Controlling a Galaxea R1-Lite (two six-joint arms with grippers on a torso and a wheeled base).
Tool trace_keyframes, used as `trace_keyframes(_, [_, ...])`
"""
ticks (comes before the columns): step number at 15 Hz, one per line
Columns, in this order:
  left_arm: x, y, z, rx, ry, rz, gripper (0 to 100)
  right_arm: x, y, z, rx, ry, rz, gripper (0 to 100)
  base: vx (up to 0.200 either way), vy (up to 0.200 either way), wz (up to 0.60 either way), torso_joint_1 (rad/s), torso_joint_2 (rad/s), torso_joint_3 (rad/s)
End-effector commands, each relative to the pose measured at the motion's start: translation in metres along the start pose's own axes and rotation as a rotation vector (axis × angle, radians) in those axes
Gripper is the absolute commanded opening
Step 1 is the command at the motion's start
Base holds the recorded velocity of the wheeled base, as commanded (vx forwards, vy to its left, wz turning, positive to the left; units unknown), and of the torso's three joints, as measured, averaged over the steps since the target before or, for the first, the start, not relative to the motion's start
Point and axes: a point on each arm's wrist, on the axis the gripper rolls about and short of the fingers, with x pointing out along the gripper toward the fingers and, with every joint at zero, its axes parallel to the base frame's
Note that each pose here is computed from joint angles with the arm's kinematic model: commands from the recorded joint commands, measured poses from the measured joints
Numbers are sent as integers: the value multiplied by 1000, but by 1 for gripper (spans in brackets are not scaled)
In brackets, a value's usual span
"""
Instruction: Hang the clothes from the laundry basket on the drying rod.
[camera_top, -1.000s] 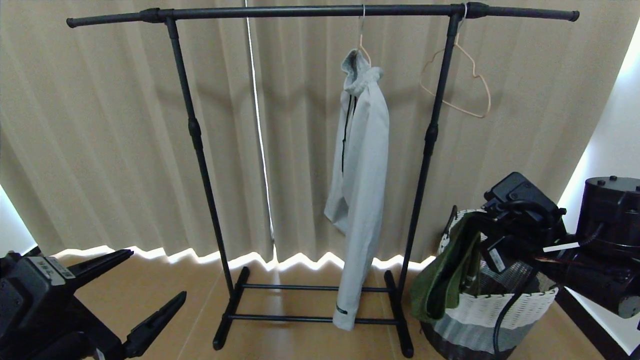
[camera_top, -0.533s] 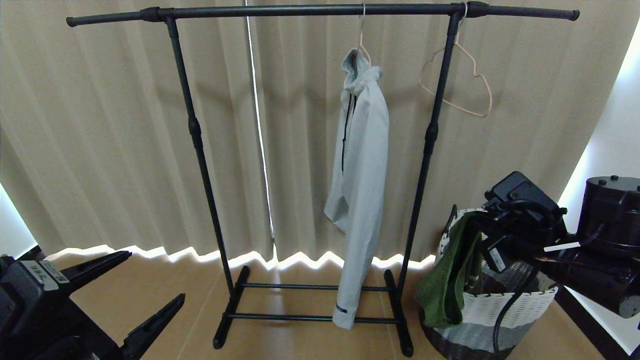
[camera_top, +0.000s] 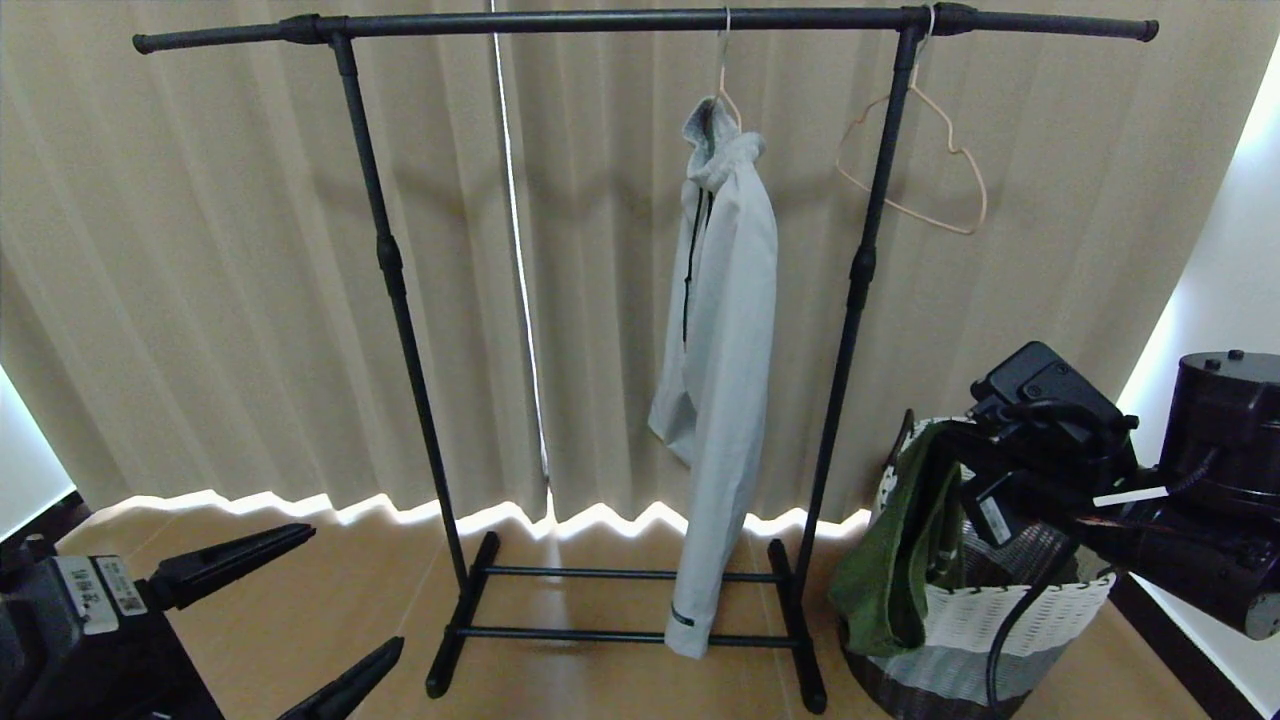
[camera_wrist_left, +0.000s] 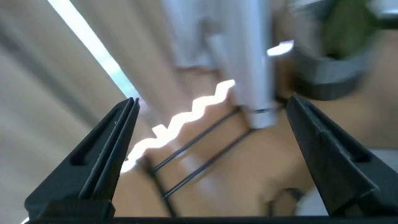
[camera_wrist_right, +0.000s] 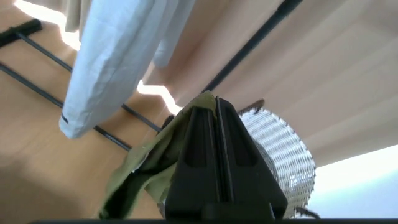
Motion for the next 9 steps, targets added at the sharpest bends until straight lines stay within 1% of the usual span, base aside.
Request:
trace_keyframes(1, [2,1,3,7,-14,-3,100,-2,3,4,-6,-17,15,0,0,0,0,0,0,0])
trace_keyframes(2, [8,7,14,22,-47,3,100,-1,7,12,-11,-41,31,0,0,0,0,0,0,0])
trace_keyframes(3, [12,9,18,27,-62,-3,100,-1,7,14,-8,-50,29,0,0,0,0,0,0,0])
trace_keyframes(4, [22,10,25,31,-75,-38,100,0,4,22,-3,-73,21,0,0,0,0,0,0,0])
trace_keyframes(6, [39,16,33,23,-71,-91,100,-1,8,34,13,-117,35,0,0,0,0,0,0,0])
trace_keyframes(7, [49,20,40,20,-70,-106,100,-2,8,41,30,-144,40,0,0,0,0,0,0,0])
trace_keyframes(8, [62,24,51,14,-57,-135,100,-5,10,53,56,-188,53,0,0,0,0,0,0,0])
trace_keyframes(9, [70,25,59,10,-49,-158,100,-7,13,59,69,-212,65,0,0,0,0,0,0,0])
